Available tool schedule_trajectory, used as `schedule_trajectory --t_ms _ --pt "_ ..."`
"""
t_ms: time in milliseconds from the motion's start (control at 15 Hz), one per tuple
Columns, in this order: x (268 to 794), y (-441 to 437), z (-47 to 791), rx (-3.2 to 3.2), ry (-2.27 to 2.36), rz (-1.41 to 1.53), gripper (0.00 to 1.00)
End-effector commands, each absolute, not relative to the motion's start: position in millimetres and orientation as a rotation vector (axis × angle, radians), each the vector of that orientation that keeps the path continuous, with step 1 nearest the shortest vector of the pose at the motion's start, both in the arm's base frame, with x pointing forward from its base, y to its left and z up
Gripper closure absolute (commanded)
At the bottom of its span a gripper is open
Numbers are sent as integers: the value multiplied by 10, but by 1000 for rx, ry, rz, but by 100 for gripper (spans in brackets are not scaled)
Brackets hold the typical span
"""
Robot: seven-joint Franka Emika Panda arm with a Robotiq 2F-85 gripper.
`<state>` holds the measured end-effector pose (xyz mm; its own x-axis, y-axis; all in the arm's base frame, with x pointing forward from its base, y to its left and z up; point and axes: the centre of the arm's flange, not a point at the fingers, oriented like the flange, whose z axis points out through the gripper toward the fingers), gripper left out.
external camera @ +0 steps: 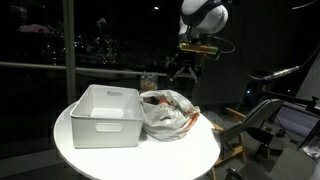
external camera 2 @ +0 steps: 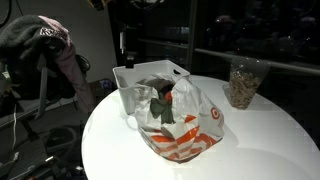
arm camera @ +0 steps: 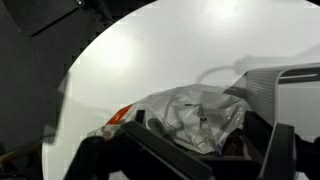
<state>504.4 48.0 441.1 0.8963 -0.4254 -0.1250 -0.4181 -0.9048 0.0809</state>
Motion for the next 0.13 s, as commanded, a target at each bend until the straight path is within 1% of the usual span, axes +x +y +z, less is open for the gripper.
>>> schedule_trajectory --t_ms 0,67 --pt "5043 480 4407 3008 -669 -219 0" --pt "5043 480 4405 3007 -669 -221 0"
